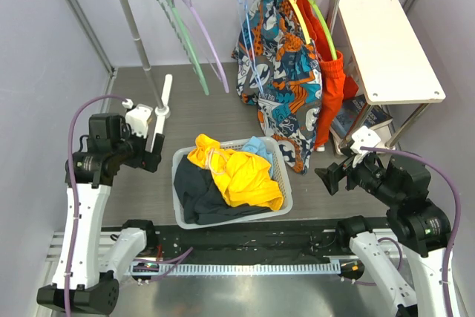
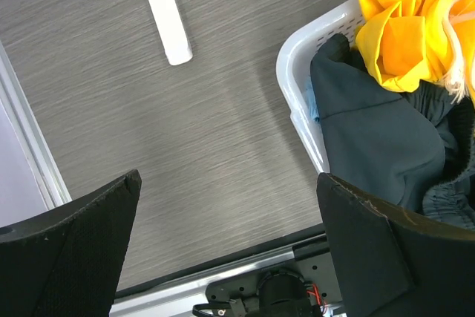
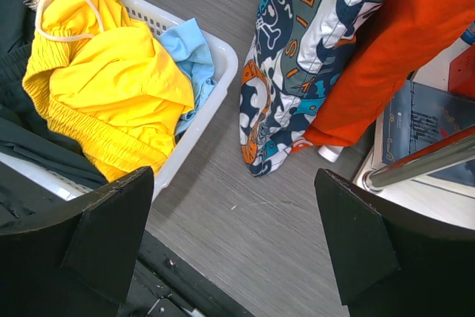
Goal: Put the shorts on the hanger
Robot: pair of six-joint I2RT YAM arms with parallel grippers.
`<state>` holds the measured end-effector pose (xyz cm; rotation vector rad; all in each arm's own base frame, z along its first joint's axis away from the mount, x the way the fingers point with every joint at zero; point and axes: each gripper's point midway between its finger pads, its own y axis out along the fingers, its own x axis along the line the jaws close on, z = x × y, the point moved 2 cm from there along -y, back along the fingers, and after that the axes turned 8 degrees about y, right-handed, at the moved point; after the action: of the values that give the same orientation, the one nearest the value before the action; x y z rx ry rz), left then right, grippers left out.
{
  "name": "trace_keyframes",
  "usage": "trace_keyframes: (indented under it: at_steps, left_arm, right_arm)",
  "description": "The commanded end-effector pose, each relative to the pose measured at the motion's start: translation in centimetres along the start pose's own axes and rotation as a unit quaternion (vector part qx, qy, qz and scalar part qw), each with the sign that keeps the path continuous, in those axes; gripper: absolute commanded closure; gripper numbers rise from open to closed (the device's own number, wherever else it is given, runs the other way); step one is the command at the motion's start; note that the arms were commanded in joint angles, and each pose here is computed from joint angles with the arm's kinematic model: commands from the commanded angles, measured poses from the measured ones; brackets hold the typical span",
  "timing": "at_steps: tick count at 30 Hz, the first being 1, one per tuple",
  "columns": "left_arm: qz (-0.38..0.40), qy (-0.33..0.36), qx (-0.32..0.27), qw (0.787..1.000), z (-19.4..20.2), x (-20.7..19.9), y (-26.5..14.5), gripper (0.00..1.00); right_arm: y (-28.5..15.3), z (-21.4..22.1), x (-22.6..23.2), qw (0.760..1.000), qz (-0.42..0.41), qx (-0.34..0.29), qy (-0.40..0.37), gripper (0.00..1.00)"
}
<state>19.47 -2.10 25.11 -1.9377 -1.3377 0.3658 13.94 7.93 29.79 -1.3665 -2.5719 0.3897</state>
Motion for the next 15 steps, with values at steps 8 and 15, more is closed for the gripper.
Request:
trace_keyframes:
  at_steps: [8,15]
  left_arm:
    - [0.069,0.061,-0.033,0.995,-2.9,-0.5,1.6,0.0]
    - [0.161,0.164,-0.048,0.972,-4.9,-4.2,3.4,0.0]
  right_arm:
    - [0.1,-0.5,-0.3,1.0,0.008,-0.012,0.003,0.05]
    - [0.2,-0.5,-0.4,1.0,0.012,-0.009,0.006,0.05]
